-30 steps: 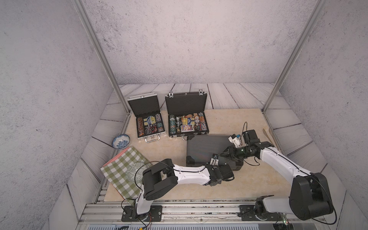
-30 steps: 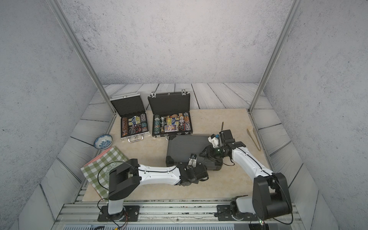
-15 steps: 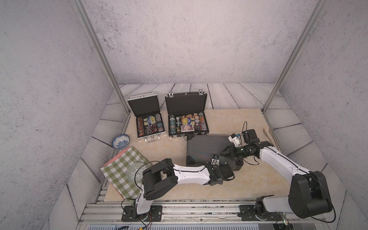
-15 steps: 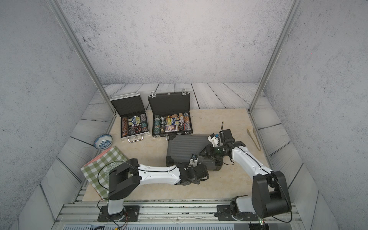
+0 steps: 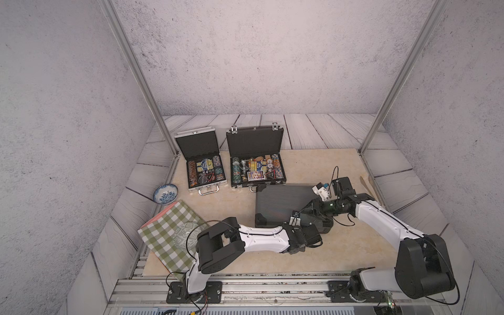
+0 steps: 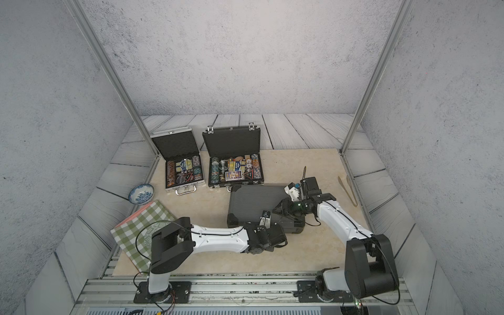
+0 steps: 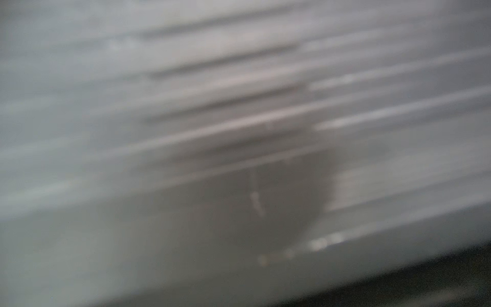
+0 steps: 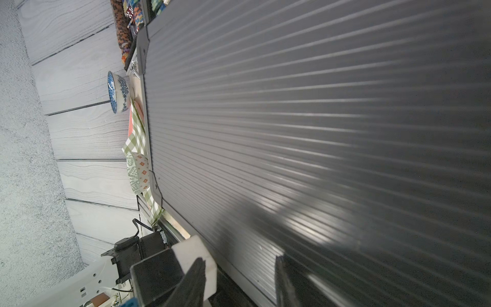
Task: Close the poker set cases
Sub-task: Fasten the fastener on the poker set case.
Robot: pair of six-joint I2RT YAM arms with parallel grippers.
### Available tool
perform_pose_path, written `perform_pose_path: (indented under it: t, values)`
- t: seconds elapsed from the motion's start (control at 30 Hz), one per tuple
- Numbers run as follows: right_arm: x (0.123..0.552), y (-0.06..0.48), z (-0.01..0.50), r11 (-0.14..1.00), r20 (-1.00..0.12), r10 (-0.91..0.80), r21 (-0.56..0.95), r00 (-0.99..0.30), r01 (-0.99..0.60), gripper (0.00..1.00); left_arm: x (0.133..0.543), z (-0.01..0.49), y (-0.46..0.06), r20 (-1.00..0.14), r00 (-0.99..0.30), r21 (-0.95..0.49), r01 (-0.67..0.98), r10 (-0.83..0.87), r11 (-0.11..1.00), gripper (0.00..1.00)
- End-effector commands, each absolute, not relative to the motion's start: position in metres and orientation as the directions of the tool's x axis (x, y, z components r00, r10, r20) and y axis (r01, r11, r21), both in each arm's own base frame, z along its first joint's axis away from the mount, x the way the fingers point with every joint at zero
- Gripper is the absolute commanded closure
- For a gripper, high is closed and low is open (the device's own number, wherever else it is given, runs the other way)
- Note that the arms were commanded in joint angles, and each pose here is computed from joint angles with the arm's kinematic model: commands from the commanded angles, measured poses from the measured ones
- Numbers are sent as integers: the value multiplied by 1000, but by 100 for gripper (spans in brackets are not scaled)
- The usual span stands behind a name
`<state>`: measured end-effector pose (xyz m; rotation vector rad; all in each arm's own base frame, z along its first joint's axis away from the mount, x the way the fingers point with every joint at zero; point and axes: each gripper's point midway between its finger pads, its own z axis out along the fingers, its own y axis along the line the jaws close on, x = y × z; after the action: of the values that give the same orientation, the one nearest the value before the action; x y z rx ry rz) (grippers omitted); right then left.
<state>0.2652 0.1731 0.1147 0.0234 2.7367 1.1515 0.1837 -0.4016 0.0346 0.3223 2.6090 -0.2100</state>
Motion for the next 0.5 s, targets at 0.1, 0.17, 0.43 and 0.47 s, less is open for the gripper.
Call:
perform_pose_path:
  t: [0.1,0.17,0.43,0.47]
  values:
    - [231,139,48,843,31,114,525,-993,113,54,193,10,-387,-494,-848,-15,227,191,974,100]
    - [231,139,48,843,33,114,526,-993,114,54,193,6,-385,-488,-851,-8,224,192,974,100]
    - [230,139,49,842,36,112,528,-993,114,54,193,-9,-380,-463,-864,20,211,196,977,100]
    - [230,139,48,842,36,112,528,-993,114,54,193,-11,-379,-461,-865,24,209,196,978,100]
